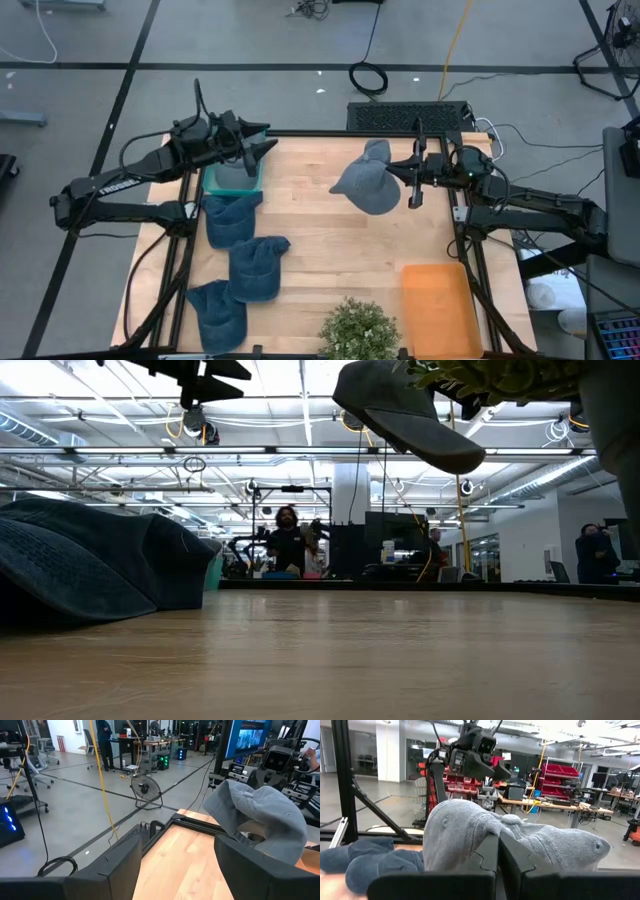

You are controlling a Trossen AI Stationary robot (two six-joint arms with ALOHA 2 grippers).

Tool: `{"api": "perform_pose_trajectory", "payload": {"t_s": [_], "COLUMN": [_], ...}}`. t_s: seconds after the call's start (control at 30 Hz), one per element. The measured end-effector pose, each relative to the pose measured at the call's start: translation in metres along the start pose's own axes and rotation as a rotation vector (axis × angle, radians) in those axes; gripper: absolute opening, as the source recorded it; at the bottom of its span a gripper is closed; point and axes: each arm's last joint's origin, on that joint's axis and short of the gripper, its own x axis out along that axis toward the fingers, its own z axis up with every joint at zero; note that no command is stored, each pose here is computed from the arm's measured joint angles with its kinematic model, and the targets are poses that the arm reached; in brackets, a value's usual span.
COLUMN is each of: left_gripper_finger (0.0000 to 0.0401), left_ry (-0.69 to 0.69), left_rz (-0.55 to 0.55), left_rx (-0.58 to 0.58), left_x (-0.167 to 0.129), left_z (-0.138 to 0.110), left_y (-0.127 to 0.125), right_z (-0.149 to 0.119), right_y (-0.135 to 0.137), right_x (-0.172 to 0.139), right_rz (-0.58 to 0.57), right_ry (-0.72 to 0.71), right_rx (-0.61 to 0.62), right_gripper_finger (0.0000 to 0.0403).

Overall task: Pick & Place hat
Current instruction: Put the gray cap into the green bin

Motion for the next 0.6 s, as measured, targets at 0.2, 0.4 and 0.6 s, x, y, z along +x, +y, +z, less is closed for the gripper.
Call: {"api": "perform_pose_trajectory", "payload": {"t_s": [0.2,0.4,0.6], "left_gripper_finger": [0.0255,0.0255,0.0255], "left_ry": [0.001,0.001,0.001], "left_rz": [0.000,0.000,0.000], "left_rx": [-0.011,-0.015,-0.023], "left_x": [0.000,0.000,0.000], "left_z": [0.000,0.000,0.000], "left_y": [0.000,0.000,0.000], "right_z": [0.000,-0.001,-0.001], "right_y": [-0.001,-0.002,-0.003], "right_x": [0.003,0.007,0.013], "right_rz": [0.000,-0.001,0.000], "right_ry": [-0.015,-0.027,-0.028], "right_rx": [-0.001,-0.001,0.008], "right_gripper_finger": [0.0000,0.0000,0.0000]}}
